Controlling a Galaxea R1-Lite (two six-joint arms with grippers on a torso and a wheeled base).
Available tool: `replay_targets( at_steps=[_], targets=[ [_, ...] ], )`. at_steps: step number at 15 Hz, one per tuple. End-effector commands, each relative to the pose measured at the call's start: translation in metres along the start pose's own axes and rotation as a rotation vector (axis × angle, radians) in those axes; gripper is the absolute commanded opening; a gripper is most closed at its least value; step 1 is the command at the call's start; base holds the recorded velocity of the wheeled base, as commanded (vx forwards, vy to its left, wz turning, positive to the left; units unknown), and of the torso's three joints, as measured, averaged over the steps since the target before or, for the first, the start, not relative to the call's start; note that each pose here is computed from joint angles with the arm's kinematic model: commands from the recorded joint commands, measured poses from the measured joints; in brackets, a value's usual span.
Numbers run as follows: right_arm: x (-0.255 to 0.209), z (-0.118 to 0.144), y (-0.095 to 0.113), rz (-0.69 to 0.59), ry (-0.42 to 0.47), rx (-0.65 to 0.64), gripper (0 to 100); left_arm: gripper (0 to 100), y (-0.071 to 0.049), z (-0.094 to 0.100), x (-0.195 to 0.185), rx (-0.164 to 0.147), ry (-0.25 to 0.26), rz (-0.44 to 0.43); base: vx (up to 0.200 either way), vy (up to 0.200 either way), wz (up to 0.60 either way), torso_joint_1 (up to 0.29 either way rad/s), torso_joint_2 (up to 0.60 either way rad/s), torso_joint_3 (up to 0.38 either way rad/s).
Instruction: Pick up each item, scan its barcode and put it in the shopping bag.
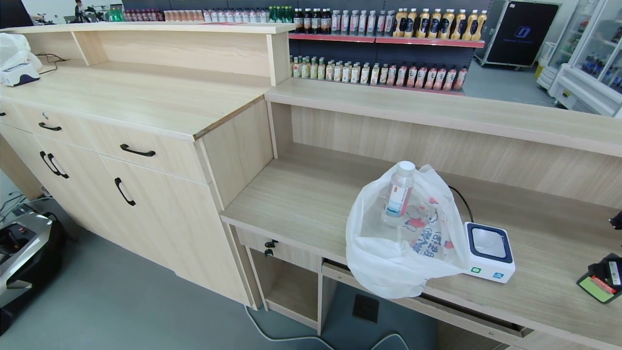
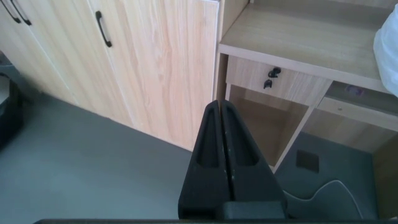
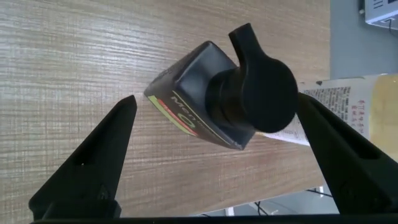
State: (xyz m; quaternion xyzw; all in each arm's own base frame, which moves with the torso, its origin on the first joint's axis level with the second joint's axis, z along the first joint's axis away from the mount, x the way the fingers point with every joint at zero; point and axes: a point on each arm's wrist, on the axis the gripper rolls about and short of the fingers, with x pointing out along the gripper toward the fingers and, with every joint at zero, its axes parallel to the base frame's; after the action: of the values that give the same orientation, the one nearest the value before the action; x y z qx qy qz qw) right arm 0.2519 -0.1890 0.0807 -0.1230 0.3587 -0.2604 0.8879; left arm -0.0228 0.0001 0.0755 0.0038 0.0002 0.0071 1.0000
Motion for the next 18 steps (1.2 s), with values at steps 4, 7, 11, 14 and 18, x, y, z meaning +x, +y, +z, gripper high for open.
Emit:
replay_targets(
  at_steps=[4,7,11,14,18],
  targets=[
    [0.016,-0.008,0.009,0.037,0.039,-0.012,100,0,0.0,0.0,0.0,0.0,0.0,0.001,0.0,0.0,0.0,0.0,0.0,0.0],
    [0.027,-0.002,0.015,0.087,0.012,-0.02,100,0,0.0,0.0,0.0,0.0,0.0,0.0,0.0,0.0,0.0,0.0,0.0,0.0],
    [0.034,0.002,0.029,0.14,0.0,-0.042,100,0,0.0,0.0,0.0,0.0,0.0,0.001,0.0,0.0,0.0,0.0,0.0,0.0],
    [0.036,0.003,0.037,0.153,-0.014,-0.054,100,0,0.0,0.0,0.0,0.0,0.0,0.001,0.0,0.0,0.0,0.0,0.0,0.0],
    [0.037,0.008,0.046,0.167,-0.039,-0.067,100,0,0.0,0.0,0.0,0.0,0.0,0.001,0.0,0.0,0.0,0.0,0.0,0.0]
  ],
)
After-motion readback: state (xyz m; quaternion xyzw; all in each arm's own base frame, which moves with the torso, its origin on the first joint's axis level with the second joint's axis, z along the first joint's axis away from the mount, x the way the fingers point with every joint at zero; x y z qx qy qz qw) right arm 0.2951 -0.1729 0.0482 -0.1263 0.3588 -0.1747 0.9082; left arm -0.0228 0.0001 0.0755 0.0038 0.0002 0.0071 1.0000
